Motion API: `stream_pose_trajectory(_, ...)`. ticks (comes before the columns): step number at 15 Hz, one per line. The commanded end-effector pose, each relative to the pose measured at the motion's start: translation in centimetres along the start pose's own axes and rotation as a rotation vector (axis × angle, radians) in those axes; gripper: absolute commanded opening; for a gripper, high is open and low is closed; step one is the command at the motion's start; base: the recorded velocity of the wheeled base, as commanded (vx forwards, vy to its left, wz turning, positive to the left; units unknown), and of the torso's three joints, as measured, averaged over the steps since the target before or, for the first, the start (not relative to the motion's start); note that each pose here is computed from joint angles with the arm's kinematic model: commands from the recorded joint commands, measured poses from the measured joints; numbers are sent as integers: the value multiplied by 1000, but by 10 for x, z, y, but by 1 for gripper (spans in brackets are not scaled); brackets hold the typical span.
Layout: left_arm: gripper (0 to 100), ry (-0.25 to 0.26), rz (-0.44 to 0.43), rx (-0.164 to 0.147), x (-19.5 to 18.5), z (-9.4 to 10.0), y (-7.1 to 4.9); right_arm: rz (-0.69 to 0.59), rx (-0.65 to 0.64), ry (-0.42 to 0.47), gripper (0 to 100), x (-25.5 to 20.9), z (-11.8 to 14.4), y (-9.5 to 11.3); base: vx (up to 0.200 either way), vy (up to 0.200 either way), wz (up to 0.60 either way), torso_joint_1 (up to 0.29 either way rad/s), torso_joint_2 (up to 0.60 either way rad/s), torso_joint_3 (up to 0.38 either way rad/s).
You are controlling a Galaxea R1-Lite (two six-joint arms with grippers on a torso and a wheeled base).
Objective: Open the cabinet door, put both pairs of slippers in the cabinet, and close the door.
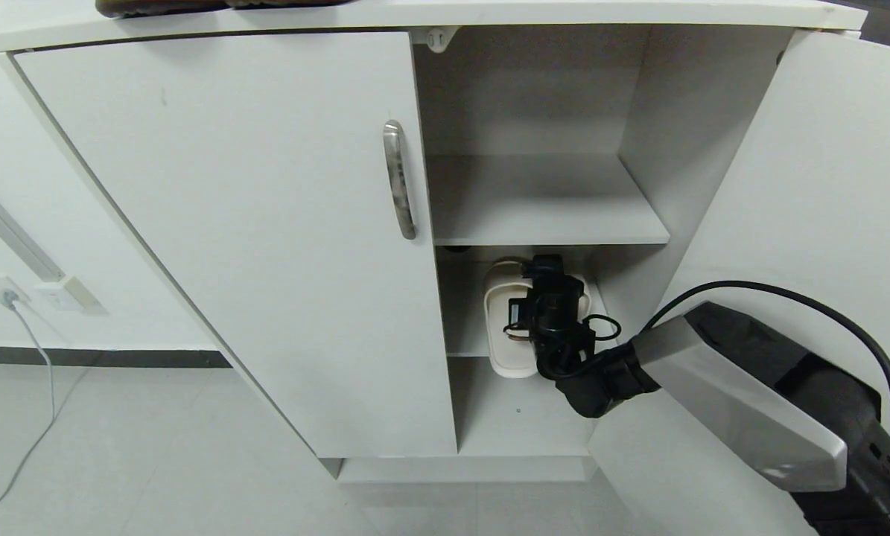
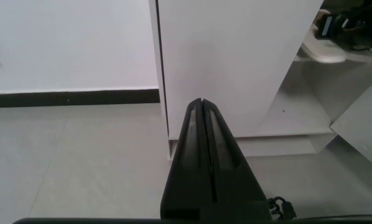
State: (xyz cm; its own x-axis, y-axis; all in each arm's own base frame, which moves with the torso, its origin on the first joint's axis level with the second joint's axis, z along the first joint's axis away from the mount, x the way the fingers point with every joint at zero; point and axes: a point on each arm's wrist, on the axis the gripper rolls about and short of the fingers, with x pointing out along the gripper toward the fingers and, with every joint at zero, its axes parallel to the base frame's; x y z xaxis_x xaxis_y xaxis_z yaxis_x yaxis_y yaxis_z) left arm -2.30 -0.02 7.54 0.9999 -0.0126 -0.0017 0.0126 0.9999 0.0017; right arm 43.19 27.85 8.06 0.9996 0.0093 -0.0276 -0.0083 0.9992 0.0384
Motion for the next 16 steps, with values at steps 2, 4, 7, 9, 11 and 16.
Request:
stream_pose_trajectory(2, 0, 1, 0, -2, 0, 0, 0, -8, 12, -20, 0, 10, 7, 1, 0, 0, 0, 0, 0, 0)
stream_pose_trajectory(4, 0, 1, 0, -2, 0, 0, 0, -16, 6, -18, 0, 16, 8, 0, 0, 0, 0, 0, 0, 0)
stream_pose_trajectory(7, 0, 1, 0, -2, 0, 0, 0, -26, -8, -18, 0, 23, 6, -1, 0, 0, 0, 0, 0, 0)
stream_pose_trajectory(9, 0, 1, 0, -2, 0, 0, 0, -29, -7, -20, 0, 26, 4, -1, 0, 0, 0, 0, 0, 0)
stream_pose_trajectory(11, 0, 1, 0, 0, 0, 0, 0, -31, -12, -12, 0, 28, -1, -2, 0, 0, 0, 0, 0, 0)
stream_pose_trajectory(16, 0, 1, 2, -2, 0, 0, 0, -34, -14, -10, 0, 29, -2, -3, 0, 0, 0, 0, 0, 0)
